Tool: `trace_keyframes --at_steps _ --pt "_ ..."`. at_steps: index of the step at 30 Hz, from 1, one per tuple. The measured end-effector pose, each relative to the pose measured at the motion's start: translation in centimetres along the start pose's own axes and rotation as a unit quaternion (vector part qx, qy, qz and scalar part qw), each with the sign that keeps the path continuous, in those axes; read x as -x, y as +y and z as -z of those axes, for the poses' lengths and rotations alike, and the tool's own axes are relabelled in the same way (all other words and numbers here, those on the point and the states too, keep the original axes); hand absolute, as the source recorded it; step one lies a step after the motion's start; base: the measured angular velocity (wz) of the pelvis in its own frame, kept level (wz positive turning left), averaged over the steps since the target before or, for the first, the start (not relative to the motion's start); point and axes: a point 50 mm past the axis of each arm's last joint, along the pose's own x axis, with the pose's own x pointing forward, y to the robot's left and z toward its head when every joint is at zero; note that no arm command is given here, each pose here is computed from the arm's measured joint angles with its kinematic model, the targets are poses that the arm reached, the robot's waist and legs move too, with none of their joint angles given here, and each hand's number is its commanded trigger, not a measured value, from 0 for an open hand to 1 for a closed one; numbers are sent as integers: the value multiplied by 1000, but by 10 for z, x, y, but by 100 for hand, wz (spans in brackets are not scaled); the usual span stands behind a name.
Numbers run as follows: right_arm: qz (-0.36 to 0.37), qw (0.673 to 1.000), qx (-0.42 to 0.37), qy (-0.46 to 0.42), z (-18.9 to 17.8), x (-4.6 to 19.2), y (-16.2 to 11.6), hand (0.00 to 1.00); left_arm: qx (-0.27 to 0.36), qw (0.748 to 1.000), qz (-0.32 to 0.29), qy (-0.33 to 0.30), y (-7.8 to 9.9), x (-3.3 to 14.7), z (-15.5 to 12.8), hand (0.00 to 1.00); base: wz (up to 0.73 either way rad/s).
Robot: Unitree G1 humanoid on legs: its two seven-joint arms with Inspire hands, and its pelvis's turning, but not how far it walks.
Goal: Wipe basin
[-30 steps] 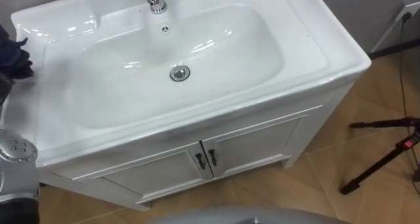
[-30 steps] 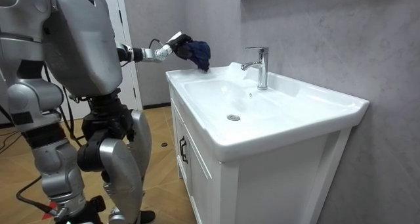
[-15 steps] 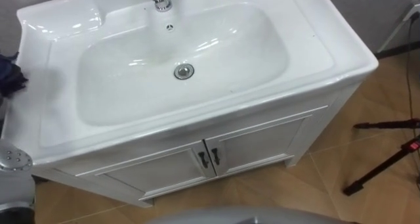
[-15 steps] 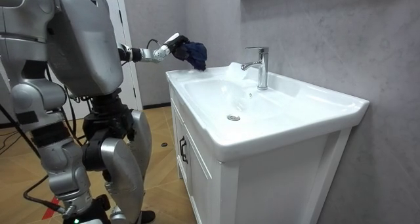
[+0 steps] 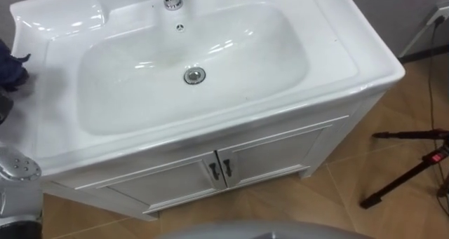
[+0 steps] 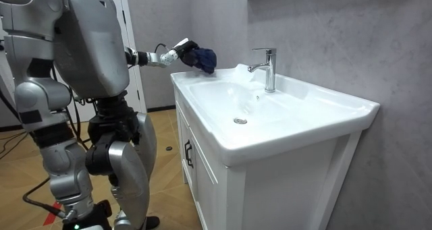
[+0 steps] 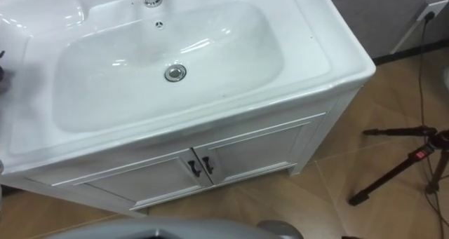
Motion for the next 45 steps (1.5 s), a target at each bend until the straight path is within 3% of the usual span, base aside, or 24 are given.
trace_keyframes --at_steps 6,10,12,14,15,45 --pt "0 1000 4 2 3 0 1 0 9 1000 17 13 -9 8 0 100 0" --pt "0 1000 5 2 3 0 1 0 -10 998 60 32 -22 21 13 100 -1" --pt "1 1000 5 -3 1 1 0 0 -19 996 81 39 -29 27 18 67 0" --pt "2 1000 5 -7 -1 1 0 0 -26 993 103 48 -34 34 23 4 0" --pt "2 1000 5 -8 -2 1 0 0 -27 993 104 49 -35 34 23 0 0" --pt "-11 1000 4 -1 2 0 2 0 -17 994 97 39 -33 32 19 0 -1"
